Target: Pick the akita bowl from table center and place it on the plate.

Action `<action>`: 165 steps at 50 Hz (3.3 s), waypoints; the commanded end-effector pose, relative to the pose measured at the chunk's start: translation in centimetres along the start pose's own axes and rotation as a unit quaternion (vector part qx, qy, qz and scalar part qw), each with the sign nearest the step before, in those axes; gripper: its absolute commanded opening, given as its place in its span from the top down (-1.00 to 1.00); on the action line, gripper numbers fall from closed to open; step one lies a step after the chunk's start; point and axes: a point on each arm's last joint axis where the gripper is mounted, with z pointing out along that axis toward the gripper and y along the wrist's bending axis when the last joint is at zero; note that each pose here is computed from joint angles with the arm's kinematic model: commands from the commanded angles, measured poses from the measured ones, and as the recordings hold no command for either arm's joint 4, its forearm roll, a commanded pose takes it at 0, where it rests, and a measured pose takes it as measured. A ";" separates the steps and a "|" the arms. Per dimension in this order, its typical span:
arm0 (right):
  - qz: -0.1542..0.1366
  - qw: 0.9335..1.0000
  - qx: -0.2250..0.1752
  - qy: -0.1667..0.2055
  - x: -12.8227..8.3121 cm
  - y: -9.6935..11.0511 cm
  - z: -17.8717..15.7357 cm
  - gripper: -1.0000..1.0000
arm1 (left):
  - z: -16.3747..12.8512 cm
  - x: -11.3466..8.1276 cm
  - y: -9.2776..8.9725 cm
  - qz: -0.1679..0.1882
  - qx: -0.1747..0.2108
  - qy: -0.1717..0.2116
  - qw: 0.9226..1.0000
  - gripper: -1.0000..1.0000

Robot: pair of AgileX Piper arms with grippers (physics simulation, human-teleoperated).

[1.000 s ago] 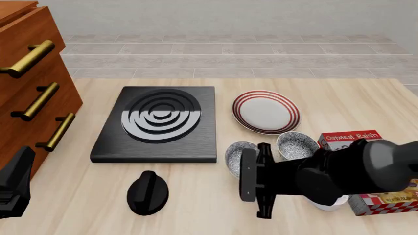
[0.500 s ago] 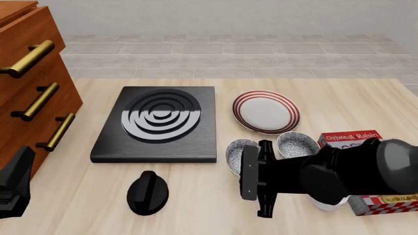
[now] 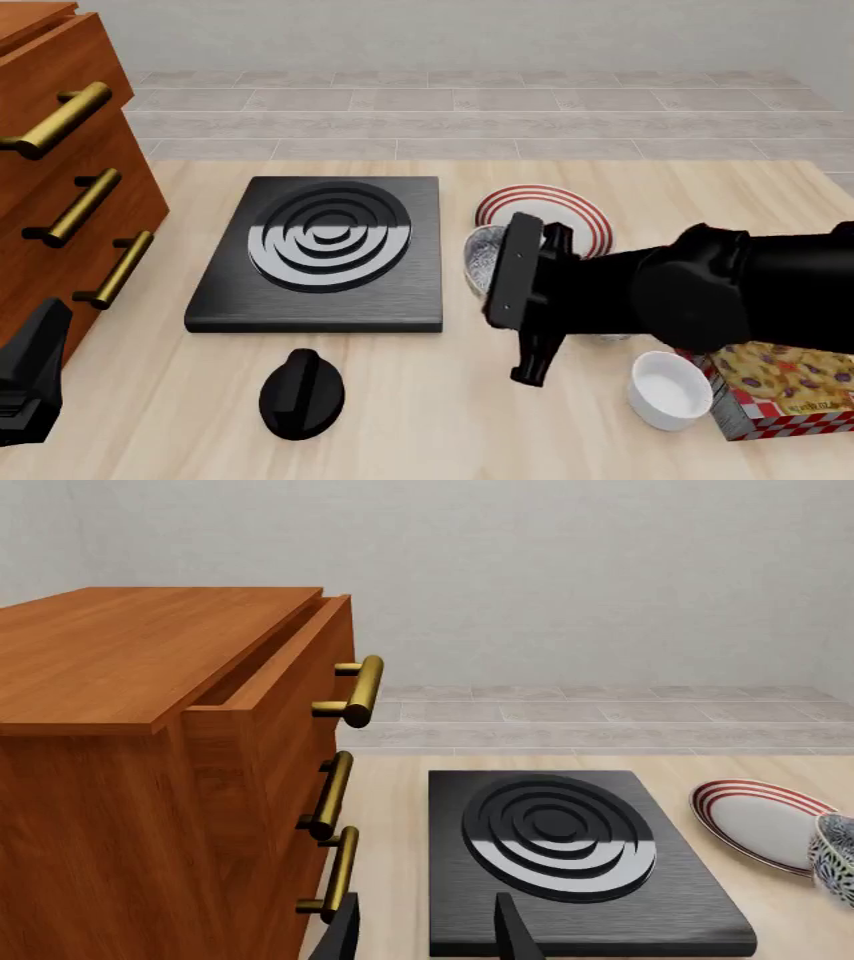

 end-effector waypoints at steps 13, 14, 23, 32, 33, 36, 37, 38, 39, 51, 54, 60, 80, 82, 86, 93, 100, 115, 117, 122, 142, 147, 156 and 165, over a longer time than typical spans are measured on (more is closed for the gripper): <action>0.121 0.990 0.071 -0.025 -0.7 -5.0 -2.2 1.00 | 0.0 0.0 0.0 0.000 0.000 0.000 1.000 -1.00; 0.129 0.988 0.075 -0.027 -0.7 -5.3 -2.3 1.00 | 0.0 0.0 0.0 0.000 0.000 0.000 1.000 -1.00; 0.154 0.982 0.106 -0.041 -0.2 -6.5 -2.9 1.00 | 0.0 0.0 0.0 0.000 0.000 0.000 1.000 -1.00; 0.184 0.975 0.118 -0.044 0.2 -7.4 -2.2 1.00 | 0.0 0.0 0.0 0.000 0.000 0.000 1.000 -1.00; 0.187 0.974 0.118 -0.045 0.2 -7.5 -2.1 1.00 | 0.0 0.0 0.0 0.000 0.000 0.000 1.000 -1.00; 0.191 0.973 0.120 -0.045 0.3 -7.6 -1.8 1.00 | 0.0 0.0 0.0 0.000 0.000 0.000 1.000 -1.00; 0.194 0.973 0.122 -0.044 0.4 -7.8 -1.7 1.00 | 0.0 0.0 0.0 0.000 0.000 0.000 1.000 -1.00; 0.196 0.972 0.123 -0.043 0.5 -7.9 -1.6 1.00 | 0.0 0.0 0.0 0.000 0.000 0.000 1.000 -1.00; 0.195 0.972 0.123 -0.042 0.5 -8.0 -1.4 1.00 | 0.0 0.0 0.0 0.000 0.000 0.000 1.000 -1.00; 0.201 0.971 0.129 -0.029 1.4 -8.9 0.0 1.00 | 0.0 0.0 0.0 0.000 0.000 0.000 1.000 -1.00; 0.205 0.970 0.130 -0.027 1.6 -9.1 0.4 1.00 | 0.0 0.0 0.0 0.000 0.000 0.000 1.000 -1.00; 0.214 0.968 0.132 -0.024 1.9 -9.4 1.0 1.00 | 0.0 0.0 0.0 0.000 0.000 0.000 1.000 -1.00; 0.235 0.963 0.132 -0.012 2.5 -10.6 3.0 1.00 | 0.0 0.0 0.0 0.000 0.000 0.000 1.000 -1.00; 0.234 0.963 0.134 -0.009 2.7 -10.9 3.1 1.00 | 0.0 0.0 0.0 0.000 0.000 0.000 1.000 -1.00; 0.234 0.963 0.136 -0.007 2.8 -11.2 3.2 1.00 | 0.0 0.0 0.0 0.000 0.000 0.000 1.000 -1.00; 0.233 0.963 0.137 -0.002 2.9 -11.7 3.6 1.00 | 0.0 0.0 0.0 0.000 0.000 0.000 1.000 -1.00; 0.233 0.963 0.135 0.005 3.1 -12.2 4.2 1.00 | 0.0 0.0 0.0 0.000 0.000 0.000 1.000 -1.00; 0.253 0.958 0.132 0.024 4.4 -12.9 5.9 1.00 | 0.0 0.0 0.0 0.000 0.000 0.000 1.000 -1.00; 0.256 0.957 0.132 0.027 4.6 -13.1 6.0 1.00 | 0.0 0.0 0.0 0.000 0.000 0.000 1.000 -1.00; 0.261 0.956 0.132 0.032 5.0 -13.2 6.2 1.00 | 0.0 0.0 0.0 0.000 0.000 0.000 1.000 -1.00; 0.269 0.954 0.128 0.044 5.3 -14.6 8.0 1.00 | 0.0 0.0 0.0 0.000 0.000 0.000 1.000 -1.00; 0.271 0.953 0.123 0.050 5.5 -14.6 8.7 1.00 | 0.0 0.0 0.0 0.000 0.000 0.000 1.000 -1.00; 0.280 0.951 0.118 0.060 6.3 -14.6 9.4 1.00 | 0.0 0.0 0.0 0.000 0.000 0.000 1.000 -1.00; 0.286 0.949 0.116 0.064 6.5 -14.6 9.9 1.00 | 0.0 0.0 0.0 0.000 0.000 0.000 1.000 -1.00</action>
